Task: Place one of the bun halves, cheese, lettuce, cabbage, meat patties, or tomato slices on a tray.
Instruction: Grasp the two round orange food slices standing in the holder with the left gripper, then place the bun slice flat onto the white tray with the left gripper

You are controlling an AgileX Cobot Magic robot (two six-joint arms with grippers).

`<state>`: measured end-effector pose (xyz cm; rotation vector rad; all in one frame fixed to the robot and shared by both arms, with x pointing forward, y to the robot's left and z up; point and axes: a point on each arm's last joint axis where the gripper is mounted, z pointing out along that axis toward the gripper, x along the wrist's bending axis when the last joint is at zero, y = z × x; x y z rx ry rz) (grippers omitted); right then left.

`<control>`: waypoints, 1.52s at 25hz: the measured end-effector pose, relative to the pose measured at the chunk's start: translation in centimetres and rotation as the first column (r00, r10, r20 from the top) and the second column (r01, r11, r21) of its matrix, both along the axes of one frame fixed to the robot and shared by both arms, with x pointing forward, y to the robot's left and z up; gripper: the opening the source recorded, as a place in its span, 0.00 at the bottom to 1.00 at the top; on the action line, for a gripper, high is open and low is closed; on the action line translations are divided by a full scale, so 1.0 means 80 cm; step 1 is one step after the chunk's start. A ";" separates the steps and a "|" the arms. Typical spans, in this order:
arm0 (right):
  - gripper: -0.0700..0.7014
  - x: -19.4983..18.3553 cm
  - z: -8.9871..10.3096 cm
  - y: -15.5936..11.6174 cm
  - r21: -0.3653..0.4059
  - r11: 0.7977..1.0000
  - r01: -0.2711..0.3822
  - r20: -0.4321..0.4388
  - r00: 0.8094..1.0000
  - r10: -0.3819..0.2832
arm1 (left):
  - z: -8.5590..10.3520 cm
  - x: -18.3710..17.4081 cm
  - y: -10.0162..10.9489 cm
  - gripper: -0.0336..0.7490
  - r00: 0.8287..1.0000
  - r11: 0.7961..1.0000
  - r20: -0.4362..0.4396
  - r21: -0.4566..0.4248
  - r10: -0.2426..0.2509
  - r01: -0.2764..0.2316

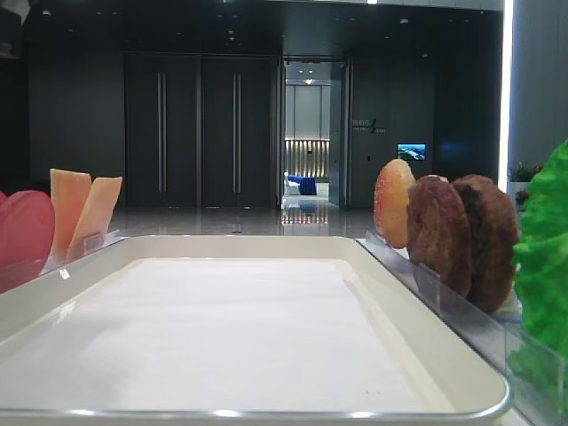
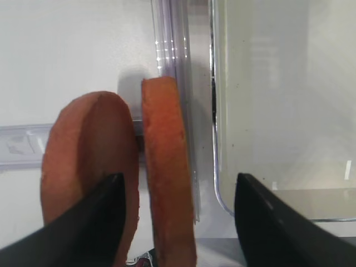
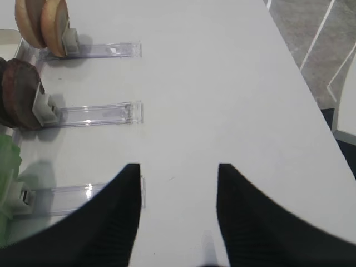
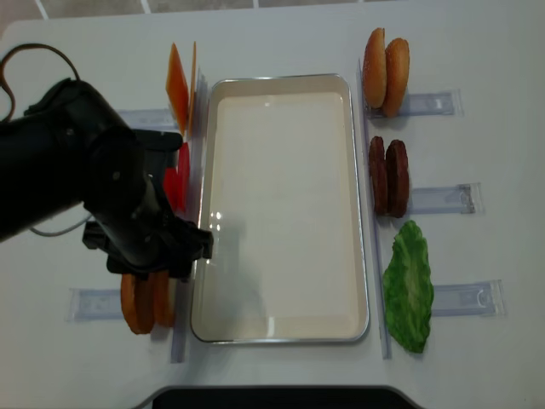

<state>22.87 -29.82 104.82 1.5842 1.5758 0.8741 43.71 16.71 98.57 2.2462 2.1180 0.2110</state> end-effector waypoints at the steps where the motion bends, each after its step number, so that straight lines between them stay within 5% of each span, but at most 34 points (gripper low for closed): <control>1: 0.49 0.000 0.000 0.000 0.000 1.000 0.000 0.000 1.000 0.000 | 0.000 0.000 0.000 0.65 1.000 1.000 0.001 0.001 -0.001 0.001; 18: 0.49 0.000 0.000 0.000 0.000 1.000 0.000 0.000 1.000 0.000 | -0.006 0.002 -0.001 0.63 1.000 1.000 -0.016 0.015 -0.004 0.005; 29: 0.49 0.000 0.000 0.000 0.000 1.000 0.000 0.000 1.000 0.000 | -0.006 0.001 0.001 0.20 1.000 0.999 -0.023 0.032 -0.007 0.008; 38: 0.49 0.000 0.000 0.000 0.000 1.000 0.000 0.000 1.000 0.000 | -0.006 -0.002 0.003 0.20 0.999 0.999 -0.049 0.053 -0.002 0.004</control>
